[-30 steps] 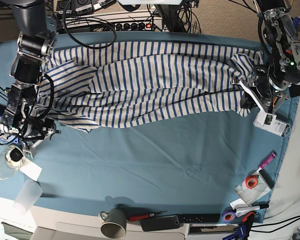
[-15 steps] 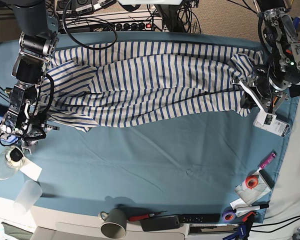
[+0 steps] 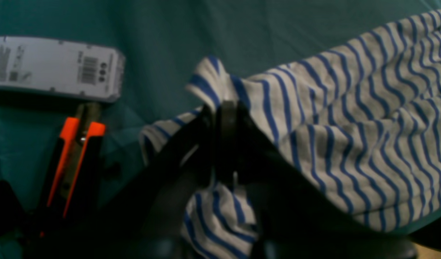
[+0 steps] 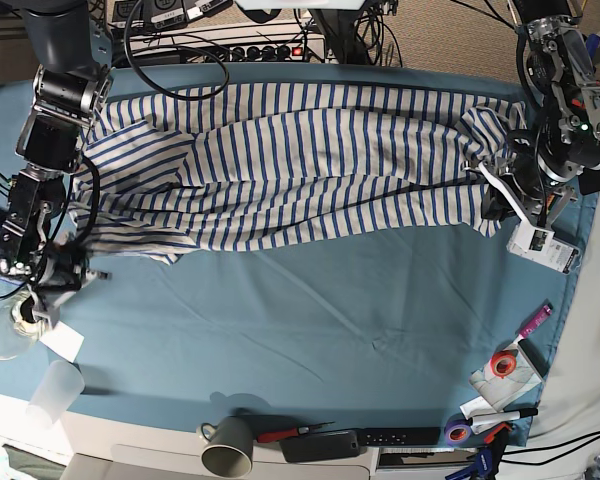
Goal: Fold the T-shirt properly
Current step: 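Drag the hem over onto the shoulder edge with both grippers, then hold both ends of the folded striped strip with both grippers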
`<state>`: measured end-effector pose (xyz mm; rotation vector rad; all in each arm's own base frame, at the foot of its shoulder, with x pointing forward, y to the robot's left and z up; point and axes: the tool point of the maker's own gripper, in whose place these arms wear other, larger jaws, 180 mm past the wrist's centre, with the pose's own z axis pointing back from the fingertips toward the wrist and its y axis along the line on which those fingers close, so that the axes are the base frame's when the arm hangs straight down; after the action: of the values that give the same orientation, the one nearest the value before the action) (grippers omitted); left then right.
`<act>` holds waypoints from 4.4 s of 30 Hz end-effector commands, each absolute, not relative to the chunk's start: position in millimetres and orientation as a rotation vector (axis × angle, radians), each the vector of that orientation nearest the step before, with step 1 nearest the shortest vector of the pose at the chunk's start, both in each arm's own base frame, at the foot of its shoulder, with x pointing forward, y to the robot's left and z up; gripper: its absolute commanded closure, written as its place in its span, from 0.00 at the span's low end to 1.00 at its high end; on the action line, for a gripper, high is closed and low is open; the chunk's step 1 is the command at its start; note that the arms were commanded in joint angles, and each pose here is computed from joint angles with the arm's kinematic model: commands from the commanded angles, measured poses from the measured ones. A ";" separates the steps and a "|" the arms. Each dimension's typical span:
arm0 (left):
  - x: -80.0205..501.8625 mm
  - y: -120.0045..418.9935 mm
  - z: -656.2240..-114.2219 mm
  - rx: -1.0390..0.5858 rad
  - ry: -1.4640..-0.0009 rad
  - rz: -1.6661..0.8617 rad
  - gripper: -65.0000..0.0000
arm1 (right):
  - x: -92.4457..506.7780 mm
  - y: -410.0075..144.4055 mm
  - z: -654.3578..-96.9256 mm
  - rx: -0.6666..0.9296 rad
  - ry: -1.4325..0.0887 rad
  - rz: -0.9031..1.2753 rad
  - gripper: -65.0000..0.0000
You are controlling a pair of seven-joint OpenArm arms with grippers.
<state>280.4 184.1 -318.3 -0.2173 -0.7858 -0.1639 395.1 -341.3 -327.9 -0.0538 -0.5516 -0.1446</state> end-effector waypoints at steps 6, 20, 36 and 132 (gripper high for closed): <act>286.3 185.3 -307.0 -0.213 -0.830 -0.175 1.00 | 410.3 -320.6 -297.5 0.060 -0.635 -0.041 1.00; 262.6 185.6 -328.0 -0.216 -0.744 -0.169 1.00 | 396.5 -286.8 -286.1 0.301 -0.668 0.102 1.00; 243.4 185.8 -342.3 -0.218 -0.680 -0.165 1.00 | 311.3 -255.7 -254.6 0.393 -0.809 0.367 1.00; 198.5 239.2 -328.6 0.174 -0.630 -0.224 0.52 | 181.5 -409.4 -299.6 -0.125 -0.610 -0.106 0.69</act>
<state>193.3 237.4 -337.7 0.1585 -0.5962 -0.2096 173.5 -402.5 -314.7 -0.0967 -0.5671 -0.1241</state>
